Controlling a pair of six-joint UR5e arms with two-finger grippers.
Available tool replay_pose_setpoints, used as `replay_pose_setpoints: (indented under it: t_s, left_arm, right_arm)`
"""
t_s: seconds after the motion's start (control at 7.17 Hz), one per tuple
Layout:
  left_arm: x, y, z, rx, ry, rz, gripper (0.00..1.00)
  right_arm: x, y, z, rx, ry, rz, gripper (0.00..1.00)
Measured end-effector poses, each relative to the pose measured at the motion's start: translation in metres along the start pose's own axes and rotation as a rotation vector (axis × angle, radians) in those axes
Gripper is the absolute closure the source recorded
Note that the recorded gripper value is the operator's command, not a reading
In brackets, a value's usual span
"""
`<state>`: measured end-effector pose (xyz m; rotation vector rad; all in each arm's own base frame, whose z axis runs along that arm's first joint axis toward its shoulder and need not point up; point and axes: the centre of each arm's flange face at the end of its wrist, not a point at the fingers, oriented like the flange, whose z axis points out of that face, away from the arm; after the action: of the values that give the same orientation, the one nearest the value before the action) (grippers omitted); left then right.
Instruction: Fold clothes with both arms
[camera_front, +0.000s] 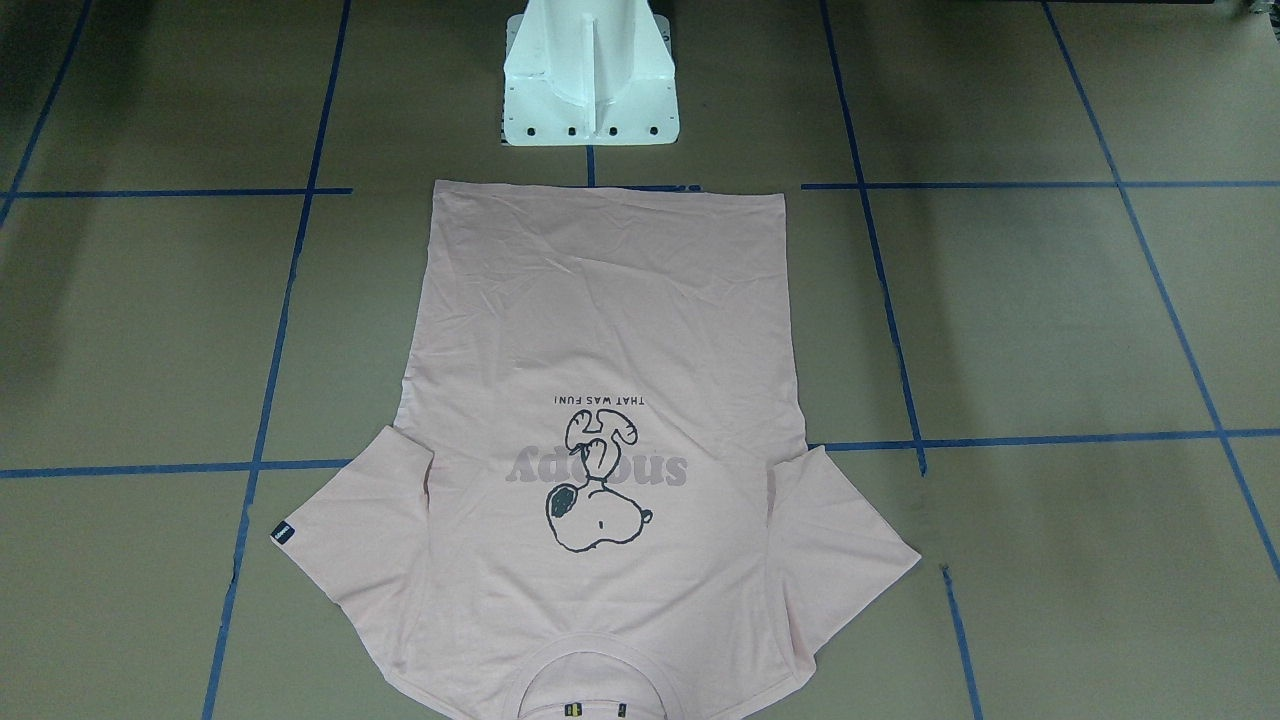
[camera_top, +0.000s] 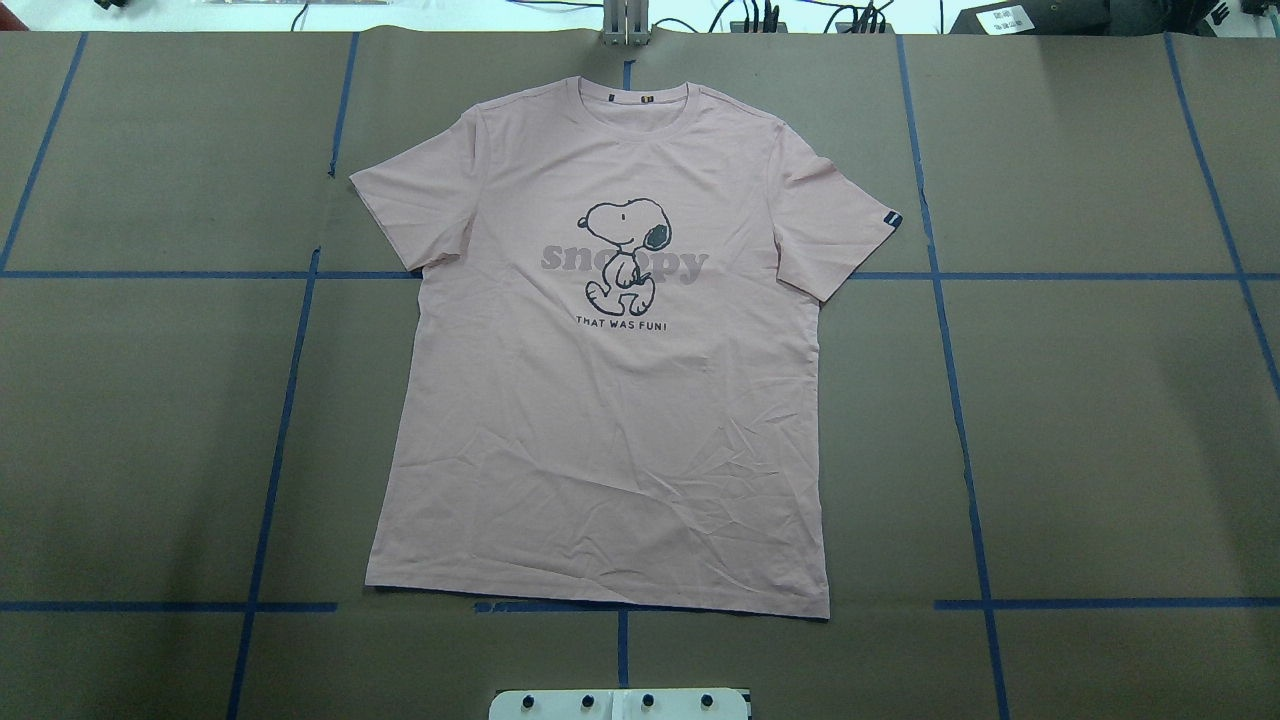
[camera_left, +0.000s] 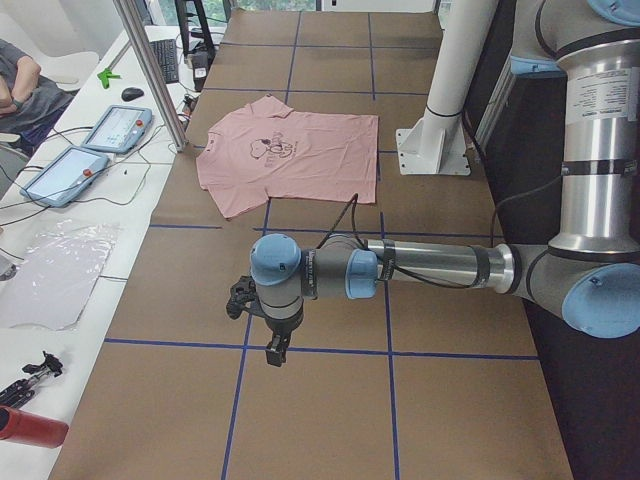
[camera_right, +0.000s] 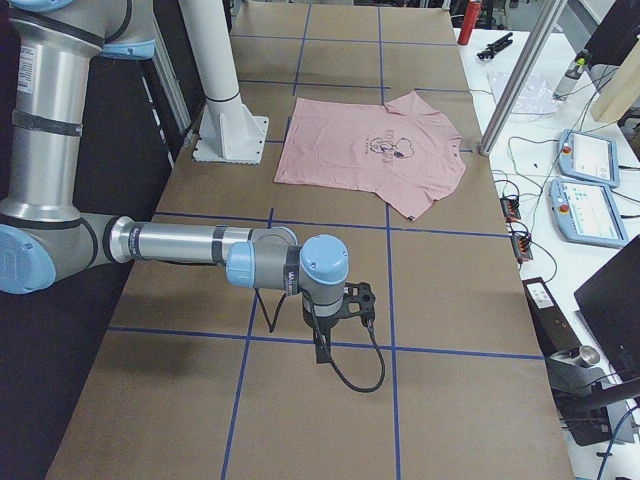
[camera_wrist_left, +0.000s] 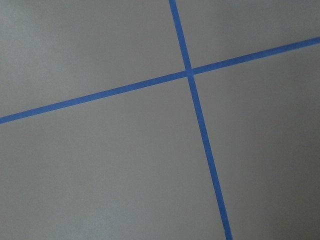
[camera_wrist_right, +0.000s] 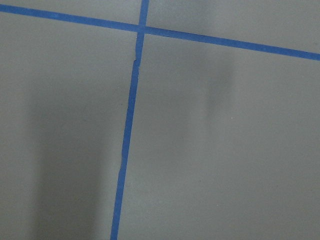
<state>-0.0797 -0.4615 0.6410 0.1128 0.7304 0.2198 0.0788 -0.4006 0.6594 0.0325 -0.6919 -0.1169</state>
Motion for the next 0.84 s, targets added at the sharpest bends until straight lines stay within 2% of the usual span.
replay_pose_setpoints:
  t_s: [0.42,0.56,0.84]
  left_arm:
    - [0.003,-0.004,-0.002,0.028,-0.008,0.033,0.00]
    - [0.005,-0.007,-0.002,0.046,-0.013,0.052,0.00]
    - [0.012,-0.022,-0.010,0.115,-0.028,0.118,0.00]
  right_arm:
    - [-0.002,-0.002,-0.001,0.004,0.000,-0.006,0.00]
    - [-0.009,-0.013,-0.007,0.016,-0.001,-0.022,0.00]
    - [-0.040,-0.063,-0.023,0.055,-0.001,-0.099,0.00]
